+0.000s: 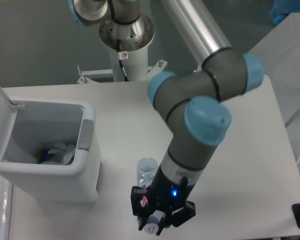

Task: Place the trash in the trash can
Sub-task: 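Grasp the bottle and lift it off the table, then carry the bottle over the bin and lower it inside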

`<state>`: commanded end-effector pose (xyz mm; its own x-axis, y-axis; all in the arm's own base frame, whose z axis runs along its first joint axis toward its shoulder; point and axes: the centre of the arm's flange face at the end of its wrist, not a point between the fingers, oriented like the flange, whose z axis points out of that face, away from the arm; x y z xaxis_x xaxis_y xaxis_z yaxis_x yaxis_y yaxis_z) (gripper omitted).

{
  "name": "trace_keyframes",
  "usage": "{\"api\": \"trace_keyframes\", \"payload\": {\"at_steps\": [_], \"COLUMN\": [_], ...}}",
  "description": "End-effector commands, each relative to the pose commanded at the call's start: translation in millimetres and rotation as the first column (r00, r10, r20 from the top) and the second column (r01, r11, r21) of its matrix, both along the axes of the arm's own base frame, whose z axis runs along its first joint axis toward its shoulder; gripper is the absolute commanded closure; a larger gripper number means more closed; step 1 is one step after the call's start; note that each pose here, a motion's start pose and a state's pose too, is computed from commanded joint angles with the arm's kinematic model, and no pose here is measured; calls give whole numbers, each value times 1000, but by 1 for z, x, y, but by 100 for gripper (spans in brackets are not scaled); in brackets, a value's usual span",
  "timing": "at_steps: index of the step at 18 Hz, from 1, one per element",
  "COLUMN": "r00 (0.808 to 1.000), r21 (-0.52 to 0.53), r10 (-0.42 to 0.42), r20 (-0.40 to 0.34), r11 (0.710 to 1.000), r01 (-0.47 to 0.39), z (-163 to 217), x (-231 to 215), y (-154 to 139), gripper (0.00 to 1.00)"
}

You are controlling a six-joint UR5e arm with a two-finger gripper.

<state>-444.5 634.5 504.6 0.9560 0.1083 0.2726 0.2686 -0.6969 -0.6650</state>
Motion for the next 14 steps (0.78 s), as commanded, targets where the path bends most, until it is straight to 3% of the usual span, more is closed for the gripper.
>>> {"api": "trace_keyframes", "payload": {"at_steps": [5,14], "r00": [998,988], "r21": [171,301], "r10": [-54,-143], "r20": [-37,-57], "r11": [984,941], "r01": [59,154], "z": [56,128], "x": [21,73], "y": [-12,-28], "gripper": [79,79]}}
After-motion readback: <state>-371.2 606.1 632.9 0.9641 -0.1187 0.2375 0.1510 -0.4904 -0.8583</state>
